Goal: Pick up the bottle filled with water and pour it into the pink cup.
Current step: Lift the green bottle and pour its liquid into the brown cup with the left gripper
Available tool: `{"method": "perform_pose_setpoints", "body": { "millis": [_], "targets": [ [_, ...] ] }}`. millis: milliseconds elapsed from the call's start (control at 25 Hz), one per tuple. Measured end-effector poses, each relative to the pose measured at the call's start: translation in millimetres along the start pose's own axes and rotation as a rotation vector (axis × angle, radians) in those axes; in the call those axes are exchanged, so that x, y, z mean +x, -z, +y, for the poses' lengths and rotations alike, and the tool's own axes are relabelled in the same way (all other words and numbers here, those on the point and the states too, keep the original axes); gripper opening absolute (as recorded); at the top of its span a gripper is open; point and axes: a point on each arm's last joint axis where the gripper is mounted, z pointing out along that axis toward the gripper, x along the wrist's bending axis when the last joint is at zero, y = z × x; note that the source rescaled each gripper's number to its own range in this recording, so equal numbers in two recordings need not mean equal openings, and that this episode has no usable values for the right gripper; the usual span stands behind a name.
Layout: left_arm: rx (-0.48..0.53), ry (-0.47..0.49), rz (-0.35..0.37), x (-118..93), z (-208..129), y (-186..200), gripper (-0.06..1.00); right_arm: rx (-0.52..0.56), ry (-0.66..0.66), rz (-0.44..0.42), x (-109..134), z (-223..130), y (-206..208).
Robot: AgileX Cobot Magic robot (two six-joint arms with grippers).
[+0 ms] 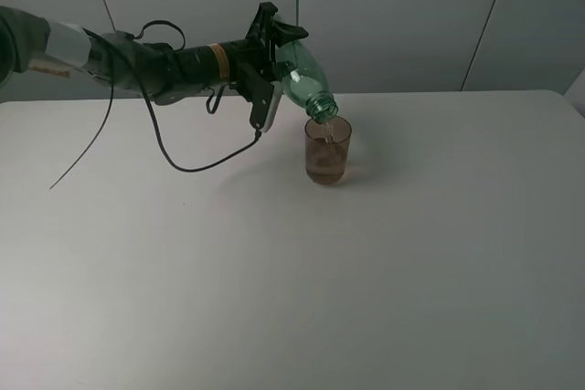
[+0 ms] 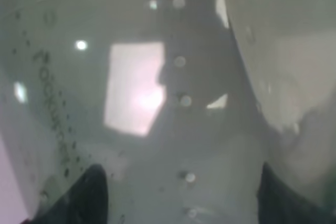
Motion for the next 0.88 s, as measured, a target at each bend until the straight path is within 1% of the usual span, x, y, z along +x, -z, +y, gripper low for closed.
{"method": "perform_pose_setpoints", "body": {
  "millis": [360,680,880],
  "targets": [
    [-0.009,-0.027,0.003,6.3,0.1,-0.6,0.02,0.0,0.0,0.0,0.0,0.0,0.0],
    [-0.017,-0.038,-0.001,5.9,0.9,-0.7,0.02,0.0,0.0,0.0,0.0,0.0,0.0],
    [-0.013,-0.055,0.014,14.0,-1.6,-1.3,0.02,0.0,0.0,0.0,0.0,0.0,0.0]
  ]
}}
